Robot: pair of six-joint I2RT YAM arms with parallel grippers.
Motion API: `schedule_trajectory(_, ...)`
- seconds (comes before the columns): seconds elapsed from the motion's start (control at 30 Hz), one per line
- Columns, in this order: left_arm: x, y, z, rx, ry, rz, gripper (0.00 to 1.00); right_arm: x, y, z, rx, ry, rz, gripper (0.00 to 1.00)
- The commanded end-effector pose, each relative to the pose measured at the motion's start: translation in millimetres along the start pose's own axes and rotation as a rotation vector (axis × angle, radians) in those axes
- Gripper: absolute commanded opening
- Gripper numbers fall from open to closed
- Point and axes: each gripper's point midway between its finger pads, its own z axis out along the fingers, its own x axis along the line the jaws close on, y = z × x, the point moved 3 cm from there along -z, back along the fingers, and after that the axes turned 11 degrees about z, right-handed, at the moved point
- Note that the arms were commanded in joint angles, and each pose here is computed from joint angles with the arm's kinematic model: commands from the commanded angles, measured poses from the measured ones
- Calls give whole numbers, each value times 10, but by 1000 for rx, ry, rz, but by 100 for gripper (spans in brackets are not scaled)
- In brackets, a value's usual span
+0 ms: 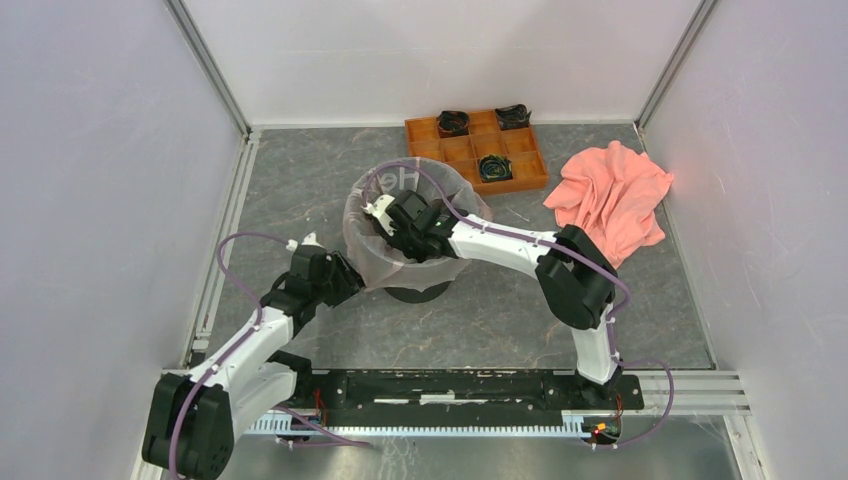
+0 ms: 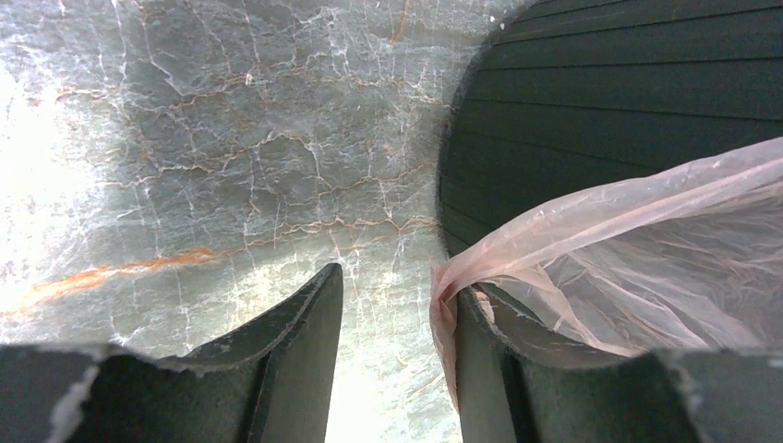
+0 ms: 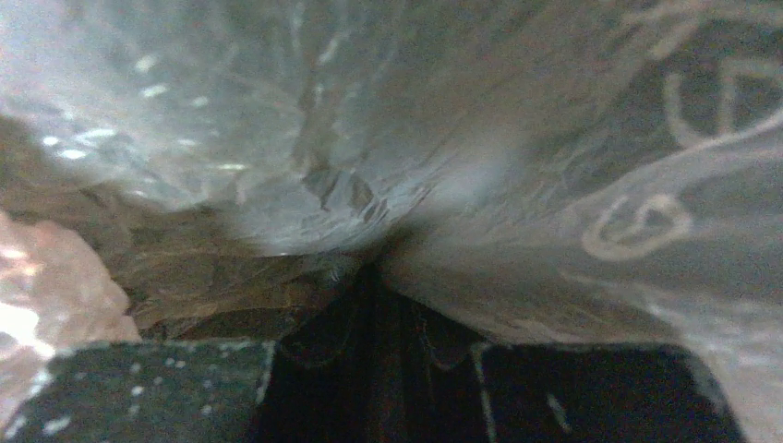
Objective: Put the trash bags into the trash bin
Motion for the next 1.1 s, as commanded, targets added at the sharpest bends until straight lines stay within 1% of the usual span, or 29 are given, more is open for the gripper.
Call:
schedule_trajectory(0.0, -87, 182, -83, -48, -9, 38, 52, -2, -487, 511, 102, -7, 30, 21)
schedule_trajectory(0.07, -105, 223, -128, -59, -8, 40, 53, 3, -525, 509, 112, -6, 31, 21)
schedule_trajectory(0.17, -125, 303, -207, -95, -3, 42, 54, 33, -431, 407, 95, 9, 41, 22)
schedule_trajectory(0.27, -126, 364, -270, -132, 4, 41, 54, 82, -157, 180, 39, 32, 52, 26)
schedule_trajectory(0.4, -123, 355, -281, -135, 3, 32, 56, 132, 276, -229, -70, 52, 63, 32)
schedule_trajectory(0.53, -100, 318, -268, -124, 9, 22, 59, 169, 578, -563, -158, 73, 76, 43)
schedule_trajectory(0.67, -68, 337, -287, -144, 30, 10, 61, 181, 712, -697, -196, 79, 85, 54)
schedule_trajectory(0.77, -73, 361, -332, -153, 35, 1, 69, 155, 768, -746, -205, 59, 90, 62)
schedule_trajectory(0.83, -53, 371, -368, -160, 54, -14, 75, 144, 839, -797, -218, 50, 90, 65)
schedule_trajectory(0.9, -31, 389, -408, -178, 70, -27, 77, 139, 935, -876, -242, 48, 90, 68)
schedule_trajectory(0.93, -12, 399, -433, -190, 82, -35, 79, 136, 986, -931, -256, 47, 89, 69)
schedule_trajectory(1.07, 24, 456, -540, -227, 120, -75, 90, 139, 1308, -1294, -357, 51, 80, 77)
